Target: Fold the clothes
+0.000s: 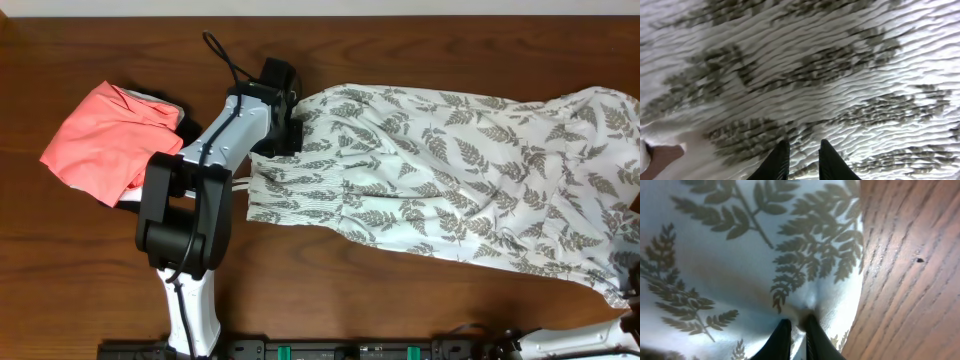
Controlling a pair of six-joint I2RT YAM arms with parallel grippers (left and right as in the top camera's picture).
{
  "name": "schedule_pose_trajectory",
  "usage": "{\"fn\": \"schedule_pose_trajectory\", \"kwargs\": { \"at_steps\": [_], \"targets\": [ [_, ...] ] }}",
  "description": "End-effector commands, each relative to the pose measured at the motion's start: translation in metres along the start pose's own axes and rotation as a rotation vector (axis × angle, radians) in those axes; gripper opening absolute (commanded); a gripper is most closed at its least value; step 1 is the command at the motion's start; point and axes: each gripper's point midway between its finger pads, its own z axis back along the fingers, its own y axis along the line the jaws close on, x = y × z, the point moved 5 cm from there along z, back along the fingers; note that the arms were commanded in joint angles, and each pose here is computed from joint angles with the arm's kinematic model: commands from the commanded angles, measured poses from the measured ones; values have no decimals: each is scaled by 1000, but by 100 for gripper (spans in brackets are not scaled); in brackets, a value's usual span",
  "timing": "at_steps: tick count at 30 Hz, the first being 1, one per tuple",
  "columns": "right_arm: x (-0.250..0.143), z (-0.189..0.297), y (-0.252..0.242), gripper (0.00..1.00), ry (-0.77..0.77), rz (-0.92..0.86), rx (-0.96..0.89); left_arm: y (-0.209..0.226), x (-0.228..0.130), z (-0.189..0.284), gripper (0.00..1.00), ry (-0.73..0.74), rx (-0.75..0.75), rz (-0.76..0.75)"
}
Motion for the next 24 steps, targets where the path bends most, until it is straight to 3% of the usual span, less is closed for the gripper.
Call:
{"fn": "schedule_pose_trajectory", "kwargs": {
  "at_steps": [1, 6, 14, 17, 24],
  "targets": [
    [-1, -6, 22, 10, 65, 5, 189, 2, 0, -1, 22, 6, 3, 10],
    [16, 39, 70, 10, -29, 133, 308, 3, -3, -1, 22, 20, 6, 11],
    [16, 151, 169, 7, -353, 505, 460, 3, -6, -1, 21, 35, 9, 11],
    [3, 155, 194, 2, -390, 594, 434, 2, -8, -1, 19, 43, 1, 11],
    [-16, 122, 236, 4, -375, 734, 379, -5, -17, -9, 19, 71, -57, -17]
  ]
}}
